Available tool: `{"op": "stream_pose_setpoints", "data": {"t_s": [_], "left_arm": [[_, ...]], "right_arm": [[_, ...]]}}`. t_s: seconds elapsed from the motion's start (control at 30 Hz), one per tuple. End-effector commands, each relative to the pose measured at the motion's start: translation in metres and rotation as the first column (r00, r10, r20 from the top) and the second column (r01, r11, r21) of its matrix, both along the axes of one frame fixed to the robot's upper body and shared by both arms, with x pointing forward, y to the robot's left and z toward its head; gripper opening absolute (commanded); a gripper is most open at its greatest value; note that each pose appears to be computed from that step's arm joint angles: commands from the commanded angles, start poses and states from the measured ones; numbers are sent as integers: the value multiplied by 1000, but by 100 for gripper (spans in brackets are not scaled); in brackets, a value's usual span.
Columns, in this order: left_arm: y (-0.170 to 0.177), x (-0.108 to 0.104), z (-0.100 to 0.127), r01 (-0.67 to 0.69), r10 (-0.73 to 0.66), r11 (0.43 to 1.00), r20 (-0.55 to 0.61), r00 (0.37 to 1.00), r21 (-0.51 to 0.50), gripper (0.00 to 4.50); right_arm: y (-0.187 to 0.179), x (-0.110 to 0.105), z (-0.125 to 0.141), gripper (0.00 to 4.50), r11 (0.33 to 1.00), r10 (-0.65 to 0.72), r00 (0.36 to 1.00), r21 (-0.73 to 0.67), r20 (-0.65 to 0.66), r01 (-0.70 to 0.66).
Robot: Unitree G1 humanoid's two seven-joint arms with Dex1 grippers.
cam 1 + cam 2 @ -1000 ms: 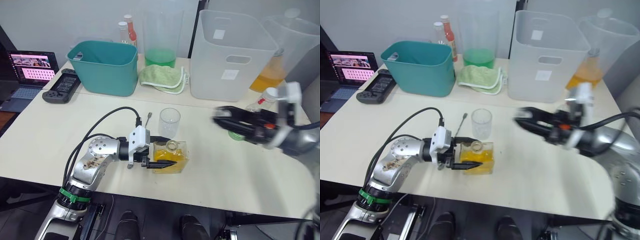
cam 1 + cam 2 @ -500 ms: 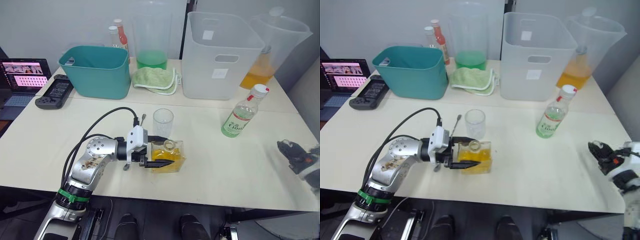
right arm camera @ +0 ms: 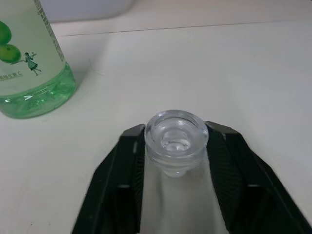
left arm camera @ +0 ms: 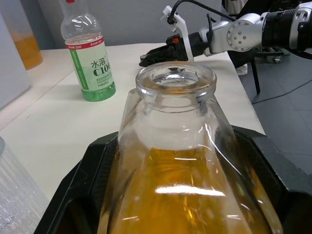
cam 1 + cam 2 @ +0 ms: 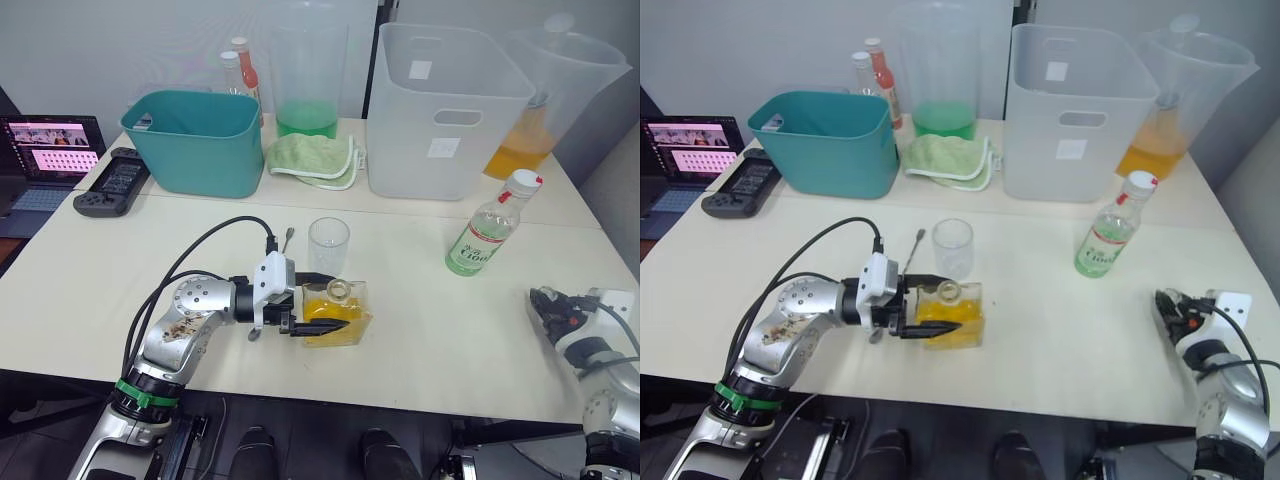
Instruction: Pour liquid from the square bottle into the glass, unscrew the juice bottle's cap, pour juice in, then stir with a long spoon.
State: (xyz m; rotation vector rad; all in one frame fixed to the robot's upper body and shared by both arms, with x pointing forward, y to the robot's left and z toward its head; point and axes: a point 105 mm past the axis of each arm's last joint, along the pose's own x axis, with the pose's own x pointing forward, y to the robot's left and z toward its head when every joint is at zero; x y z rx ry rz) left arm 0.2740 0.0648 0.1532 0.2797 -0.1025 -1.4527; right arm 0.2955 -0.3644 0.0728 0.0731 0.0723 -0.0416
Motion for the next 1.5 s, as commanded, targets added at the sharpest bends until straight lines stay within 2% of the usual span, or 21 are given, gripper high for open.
{"op": "stream_pose_setpoints", "data": {"t_s": [0.03, 0.13, 0.27, 0.4, 0.53, 0.63, 0.73, 0.8, 0.9, 1.0, 1.13, 1.17, 1.3, 1.5], "left_arm": [[-1, 1, 10, -12, 13, 1000, 39, 999, -20, 279], [-2, 1, 11, -7, 8, 1000, 37, 999, -27, 279], [-5, 0, 13, -1, 2, 999, 34, 999, -43, 279], [-6, -2, 15, 14, -12, 998, 25, 1000, -69, 279], [-6, -10, 20, 55, -55, 995, 3, 998, -85, 279], [-6, -15, 21, 78, -80, 993, -13, 997, -83, 279], [0, -23, 25, 80, -82, 995, -24, 996, -62, 279], [6, -24, 30, 59, -61, 997, -24, 998, -57, 279], [13, -24, 35, 21, -23, 999, -26, 999, -50, 279], [16, -25, 37, 8, -10, 999, -35, 999, -50, 279], [35, -38, 45, -63, 60, 997, -63, 996, -46, 279], [38, -39, 48, -80, 77, 996, -65, 995, -47, 279], [51, -44, 57, -145, 138, 987, -98, 986, -67, 279], [92, -38, 71, -332, 327, 943, -108, 939, -29, 279]], "right_arm": [[-5, -3, 25, 347, 999, 22, 998, -38, 62, -19], [-8, -7, 45, 444, 997, 45, 993, -63, 106, -39], [-4, -16, 65, 447, 990, 122, 984, -90, 130, -111], [0, -29, 103, 447, 969, 235, 958, -118, 161, -218], [39, -42, 124, 447, 859, 505, 861, -129, 54, -495], [49, -47, 129, 447, 825, 558, 830, -118, 18, -552], [101, -55, 145, 447, 657, 745, 664, -99, -68, -748], [120, -59, 149, 447, 586, 802, 590, -76, -88, -807], [139, -63, 152, 447, 501, 860, 502, -40, -88, -865], [146, -65, 153, 447, 471, 878, 471, -20, -84, -882], [176, -62, 160, 447, 303, 951, 303, -7, -68, -953], [179, -62, 159, 447, 278, 958, 277, 0, -76, -961], [185, -56, 159, 447, 235, 970, 234, 9, -70, -972], [190, -50, 159, 447, 171, 982, 169, 18, -87, -985]]}}
